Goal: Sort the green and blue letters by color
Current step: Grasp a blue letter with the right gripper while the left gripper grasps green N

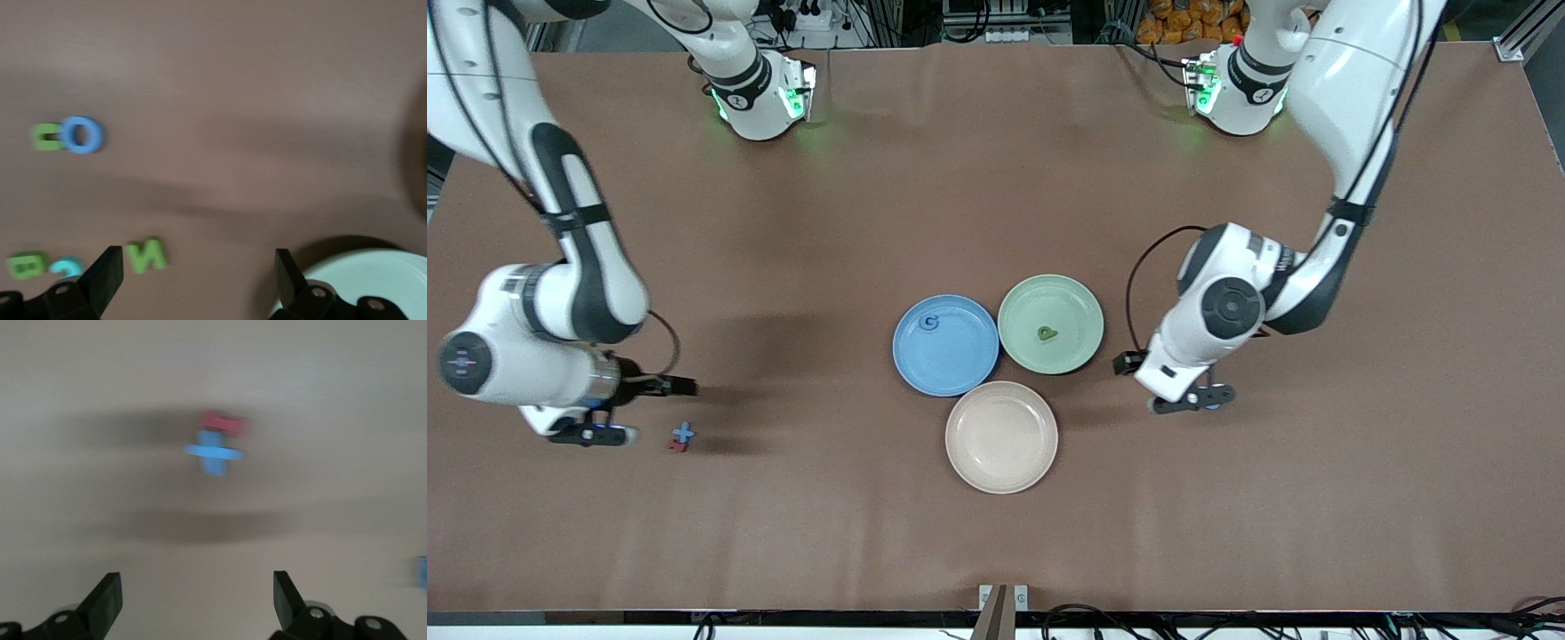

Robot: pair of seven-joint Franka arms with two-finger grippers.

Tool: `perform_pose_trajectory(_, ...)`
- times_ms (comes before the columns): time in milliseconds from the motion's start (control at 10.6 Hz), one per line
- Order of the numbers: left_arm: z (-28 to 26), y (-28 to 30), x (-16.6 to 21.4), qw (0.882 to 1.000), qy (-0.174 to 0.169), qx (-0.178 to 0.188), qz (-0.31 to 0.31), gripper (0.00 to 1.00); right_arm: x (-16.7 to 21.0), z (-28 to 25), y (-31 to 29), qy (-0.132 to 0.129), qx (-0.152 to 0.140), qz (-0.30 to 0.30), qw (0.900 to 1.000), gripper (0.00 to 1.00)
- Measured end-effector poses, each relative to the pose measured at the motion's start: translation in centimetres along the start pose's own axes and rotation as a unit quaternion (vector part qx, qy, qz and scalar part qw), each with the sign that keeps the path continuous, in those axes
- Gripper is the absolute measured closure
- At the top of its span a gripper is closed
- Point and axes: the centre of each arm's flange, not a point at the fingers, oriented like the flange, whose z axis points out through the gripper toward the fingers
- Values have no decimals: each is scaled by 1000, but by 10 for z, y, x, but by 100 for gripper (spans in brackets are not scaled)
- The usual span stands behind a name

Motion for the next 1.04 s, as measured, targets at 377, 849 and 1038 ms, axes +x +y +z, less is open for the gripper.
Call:
perform_pose_trajectory(377, -1, -66, 24, 999, -9, 42, -13, 0, -37, 15, 148, -30, -38, -52, 997, 0)
perform_pose_trajectory(849, 29, -49, -5, 989, -28, 55, -136, 6, -42, 62, 165, -37, -27, -67, 997, 0)
perform_pose_trajectory(1038, 45, -27, -23, 988, -21, 49, -145, 9, -41, 65, 161, -39, -25, -70, 996, 0)
